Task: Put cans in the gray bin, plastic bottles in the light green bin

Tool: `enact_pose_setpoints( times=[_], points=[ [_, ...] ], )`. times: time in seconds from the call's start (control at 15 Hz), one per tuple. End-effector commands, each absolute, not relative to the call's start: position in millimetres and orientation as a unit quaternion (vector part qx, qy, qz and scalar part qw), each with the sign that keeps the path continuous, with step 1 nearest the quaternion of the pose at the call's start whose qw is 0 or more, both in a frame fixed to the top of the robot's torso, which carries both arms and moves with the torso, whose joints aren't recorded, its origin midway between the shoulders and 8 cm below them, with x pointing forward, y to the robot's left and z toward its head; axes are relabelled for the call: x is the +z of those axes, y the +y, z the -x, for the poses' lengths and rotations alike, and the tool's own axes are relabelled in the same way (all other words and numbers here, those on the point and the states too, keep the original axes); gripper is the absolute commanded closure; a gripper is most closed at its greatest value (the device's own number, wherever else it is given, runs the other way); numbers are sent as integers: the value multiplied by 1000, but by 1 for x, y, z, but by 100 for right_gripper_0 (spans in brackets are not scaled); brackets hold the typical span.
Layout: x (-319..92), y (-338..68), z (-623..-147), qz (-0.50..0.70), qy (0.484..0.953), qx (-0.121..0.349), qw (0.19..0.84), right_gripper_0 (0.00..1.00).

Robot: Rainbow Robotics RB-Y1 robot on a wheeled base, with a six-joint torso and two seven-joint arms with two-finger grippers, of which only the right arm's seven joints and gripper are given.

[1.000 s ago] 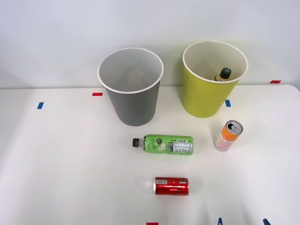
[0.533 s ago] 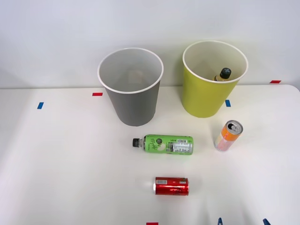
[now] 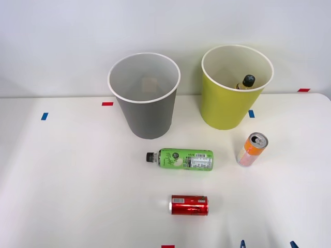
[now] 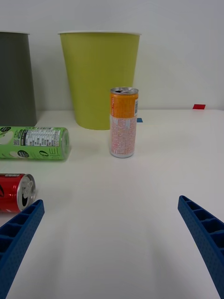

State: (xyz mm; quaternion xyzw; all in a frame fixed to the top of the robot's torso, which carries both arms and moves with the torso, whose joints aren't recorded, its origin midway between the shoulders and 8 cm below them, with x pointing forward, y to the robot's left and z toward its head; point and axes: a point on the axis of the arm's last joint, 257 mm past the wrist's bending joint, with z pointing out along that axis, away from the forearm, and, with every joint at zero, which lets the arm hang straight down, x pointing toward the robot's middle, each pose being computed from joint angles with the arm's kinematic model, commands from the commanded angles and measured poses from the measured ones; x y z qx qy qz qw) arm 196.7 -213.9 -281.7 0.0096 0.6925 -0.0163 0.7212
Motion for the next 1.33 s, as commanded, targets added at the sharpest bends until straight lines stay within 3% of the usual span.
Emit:
enact_pose_setpoints(
  times=[0.07, 0.53, 0.6, 0.93, 1.33],
  points=[
    [-282, -214, -197, -10, 692, -16, 721, 0],
    [-282, -214, -197, -10, 692, -16, 721, 0],
    [-298, -215, -198, -9, 705, -17, 709, 0],
    [-286, -216, -207, -30, 679, -17, 733, 0],
    [-266, -218, -263, -53, 643, -1, 764, 0]
  ],
)
